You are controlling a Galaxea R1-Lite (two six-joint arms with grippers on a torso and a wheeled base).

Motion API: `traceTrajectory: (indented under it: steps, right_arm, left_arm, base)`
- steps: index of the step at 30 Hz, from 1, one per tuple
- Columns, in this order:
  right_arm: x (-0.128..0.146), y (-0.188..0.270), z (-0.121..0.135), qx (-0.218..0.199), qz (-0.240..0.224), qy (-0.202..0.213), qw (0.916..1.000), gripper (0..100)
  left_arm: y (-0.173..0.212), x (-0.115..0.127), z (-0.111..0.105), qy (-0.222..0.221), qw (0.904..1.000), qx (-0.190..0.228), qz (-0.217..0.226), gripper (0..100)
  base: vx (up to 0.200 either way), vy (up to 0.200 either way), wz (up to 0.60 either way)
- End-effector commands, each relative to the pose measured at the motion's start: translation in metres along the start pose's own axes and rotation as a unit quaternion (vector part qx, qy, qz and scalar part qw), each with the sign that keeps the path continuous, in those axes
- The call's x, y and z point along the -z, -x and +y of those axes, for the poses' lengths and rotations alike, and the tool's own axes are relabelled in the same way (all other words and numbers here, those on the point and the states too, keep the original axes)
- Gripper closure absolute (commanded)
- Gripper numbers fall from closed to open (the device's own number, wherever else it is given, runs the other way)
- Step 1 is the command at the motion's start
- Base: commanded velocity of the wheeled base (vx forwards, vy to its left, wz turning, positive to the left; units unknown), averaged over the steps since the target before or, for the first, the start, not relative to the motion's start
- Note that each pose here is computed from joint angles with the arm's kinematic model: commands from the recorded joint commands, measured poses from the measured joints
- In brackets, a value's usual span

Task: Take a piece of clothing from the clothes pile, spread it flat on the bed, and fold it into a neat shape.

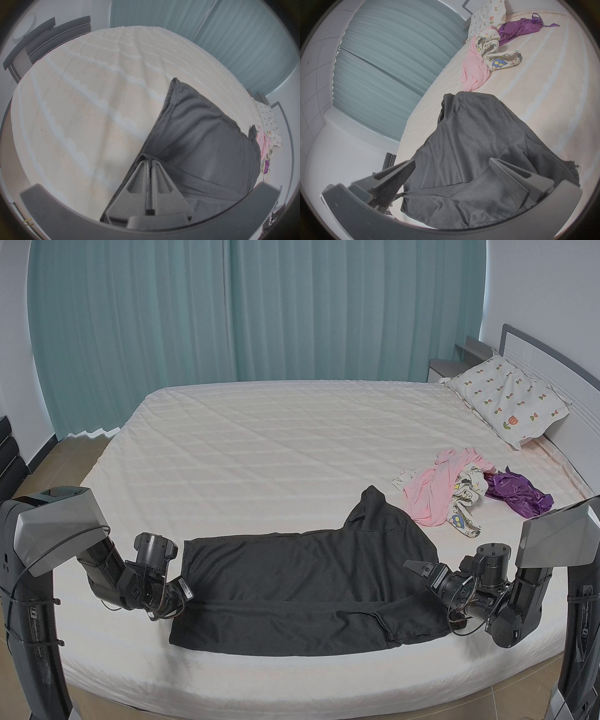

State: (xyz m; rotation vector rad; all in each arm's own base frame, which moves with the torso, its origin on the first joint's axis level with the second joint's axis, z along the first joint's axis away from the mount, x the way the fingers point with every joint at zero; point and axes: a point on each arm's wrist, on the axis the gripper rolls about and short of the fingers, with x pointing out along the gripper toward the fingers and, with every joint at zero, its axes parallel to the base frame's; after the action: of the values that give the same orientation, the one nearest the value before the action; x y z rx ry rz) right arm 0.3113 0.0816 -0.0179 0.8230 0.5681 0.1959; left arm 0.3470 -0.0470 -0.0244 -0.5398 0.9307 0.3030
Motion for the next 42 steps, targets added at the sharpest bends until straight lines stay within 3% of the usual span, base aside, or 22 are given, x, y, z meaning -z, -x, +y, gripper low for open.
traceTrajectory:
  steps: [1, 9, 20, 26, 27, 42]
  right_arm:
    - [0.000, 0.000, -0.001, 0.002, -0.001, 0.001, 1.0000, 0]
    - [-0.020, 0.005, -0.030, 0.030, -0.007, 0.042, 0.9986, 0]
    - [-0.012, 0.002, -0.051, 0.035, 0.033, 0.093, 0.9945, 0]
    - [-0.008, 0.001, -0.055, 0.037, 0.043, 0.096, 0.9938, 0]
    - [-0.007, 0.001, -0.057, 0.039, 0.047, 0.102, 0.9929, 100]
    - [-0.020, -0.002, -0.062, 0.040, 0.015, 0.108, 0.9932, 100]
  left_arm:
    - [0.000, 0.002, 0.001, -0.002, 0.9998, -0.014, 0.015, 100]
    - [-0.002, 0.001, 0.001, 0.002, 0.9997, -0.016, 0.017, 100]
    - [-0.002, 0.001, 0.001, 0.003, 0.9997, -0.014, 0.019, 100]
    - [-0.002, 0.001, 0.001, 0.004, 0.9997, -0.014, 0.019, 100]
    - [-0.002, 0.001, 0.001, 0.003, 0.9997, -0.015, 0.018, 100]
    - [-0.003, 0.002, 0.002, 0.005, 0.9996, -0.018, 0.019, 100]
  base:
    - [0.000, 0.000, 0.00]
    - [0.000, 0.000, 0.00]
    - [0.000, 0.000, 0.00]
    - [0.000, 0.000, 0.00]
    - [0.000, 0.000, 0.00]
    - [0.000, 0.000, 0.00]
